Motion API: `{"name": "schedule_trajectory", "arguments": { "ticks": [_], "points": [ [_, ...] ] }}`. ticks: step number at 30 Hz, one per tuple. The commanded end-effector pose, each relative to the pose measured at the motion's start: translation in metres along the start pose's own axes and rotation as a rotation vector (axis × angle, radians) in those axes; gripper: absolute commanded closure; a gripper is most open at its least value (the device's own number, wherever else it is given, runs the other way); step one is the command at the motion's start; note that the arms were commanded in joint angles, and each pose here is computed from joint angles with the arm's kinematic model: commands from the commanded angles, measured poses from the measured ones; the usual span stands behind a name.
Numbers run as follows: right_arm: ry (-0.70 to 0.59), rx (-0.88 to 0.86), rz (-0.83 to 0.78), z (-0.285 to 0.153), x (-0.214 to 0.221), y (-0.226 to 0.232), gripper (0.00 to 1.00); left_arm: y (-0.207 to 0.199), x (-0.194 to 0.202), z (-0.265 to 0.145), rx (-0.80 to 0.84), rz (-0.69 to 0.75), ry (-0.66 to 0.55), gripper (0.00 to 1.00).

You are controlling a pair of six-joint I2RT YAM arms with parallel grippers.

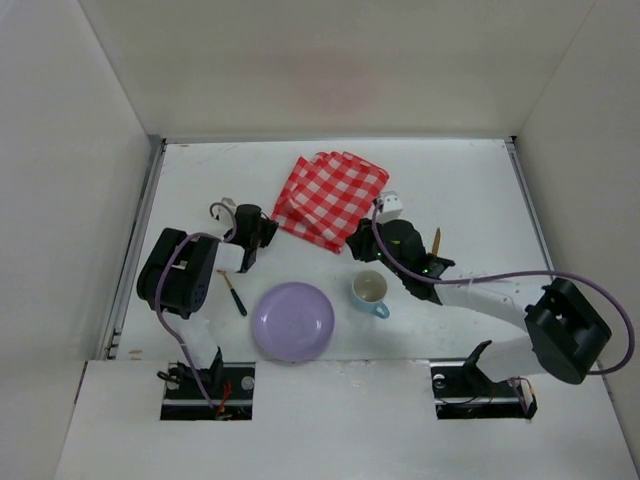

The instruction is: Set the dinner table for one person

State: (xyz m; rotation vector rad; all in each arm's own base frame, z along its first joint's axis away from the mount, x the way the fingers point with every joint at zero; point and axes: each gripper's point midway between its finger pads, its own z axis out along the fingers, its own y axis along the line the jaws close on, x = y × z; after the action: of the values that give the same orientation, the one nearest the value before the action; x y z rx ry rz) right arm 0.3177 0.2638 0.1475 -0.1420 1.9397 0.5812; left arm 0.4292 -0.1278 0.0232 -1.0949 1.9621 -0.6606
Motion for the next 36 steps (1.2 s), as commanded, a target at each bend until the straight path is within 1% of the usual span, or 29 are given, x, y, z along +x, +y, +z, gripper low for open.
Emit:
{"name": "schedule_trajectory", "arguments": {
  "ticks": [1, 3, 5, 6, 7, 10, 14, 18, 21, 24, 27, 29, 32, 34, 35, 36],
  "points": [
    [-0.002, -0.124, -0.074, 0.004, -0.019, 0.047, 0.6, 0.019, 0.029, -0.017, -0.034, 0.005, 0.046, 0.95],
    [0.017, -0.134, -0.116, 0.013, -0.023, 0.062, 0.44, 0.017, 0.03, -0.023, -0.015, 0.0, 0.048, 0.93],
    [0.019, -0.145, -0.133, 0.025, -0.027, 0.071, 0.31, 0.013, 0.029, -0.029, 0.007, 0.01, 0.047, 0.89],
    [0.024, -0.155, -0.143, 0.035, -0.026, 0.076, 0.28, 0.012, 0.028, -0.031, 0.016, 0.007, 0.044, 0.87],
    [0.04, -0.159, -0.151, 0.05, -0.024, 0.078, 0.27, 0.009, 0.026, -0.034, 0.028, 0.006, 0.038, 0.83],
    [0.088, -0.12, -0.142, 0.087, -0.019, 0.064, 0.26, 0.008, 0.021, -0.042, 0.041, -0.001, 0.021, 0.74],
    [0.167, -0.091, -0.181, 0.123, -0.004, 0.062, 0.25, 0.008, 0.018, -0.042, 0.058, 0.025, 0.012, 0.63],
    [0.173, -0.052, -0.234, 0.148, -0.005, 0.061, 0.23, 0.002, 0.017, -0.041, 0.11, 0.021, 0.017, 0.55],
    [0.181, -0.023, -0.245, 0.16, -0.006, 0.062, 0.22, 0.004, 0.02, -0.035, 0.113, -0.004, 0.048, 0.54],
    [0.199, 0.001, -0.265, 0.174, -0.001, 0.063, 0.22, 0.008, 0.024, -0.027, 0.101, -0.037, 0.075, 0.56],
    [0.231, 0.03, -0.322, 0.185, 0.008, 0.063, 0.22, 0.011, 0.028, -0.022, 0.09, -0.066, 0.102, 0.58],
    [0.253, 0.059, -0.366, 0.19, 0.015, 0.062, 0.24, 0.013, 0.03, -0.02, 0.083, -0.076, 0.113, 0.59],
    [0.259, 0.1, -0.411, 0.196, 0.014, 0.063, 0.25, 0.013, 0.031, -0.019, 0.082, -0.079, 0.117, 0.6],
    [0.266, 0.113, -0.426, 0.2, 0.014, 0.065, 0.31, 0.013, 0.03, -0.019, 0.08, -0.081, 0.116, 0.6],
    [0.273, 0.115, -0.429, 0.201, 0.014, 0.066, 0.35, 0.014, 0.031, -0.019, 0.079, -0.08, 0.117, 0.6],
    [0.28, 0.118, -0.428, 0.201, 0.014, 0.068, 0.45, 0.013, 0.03, -0.018, 0.077, -0.078, 0.116, 0.61]
  ]
}}
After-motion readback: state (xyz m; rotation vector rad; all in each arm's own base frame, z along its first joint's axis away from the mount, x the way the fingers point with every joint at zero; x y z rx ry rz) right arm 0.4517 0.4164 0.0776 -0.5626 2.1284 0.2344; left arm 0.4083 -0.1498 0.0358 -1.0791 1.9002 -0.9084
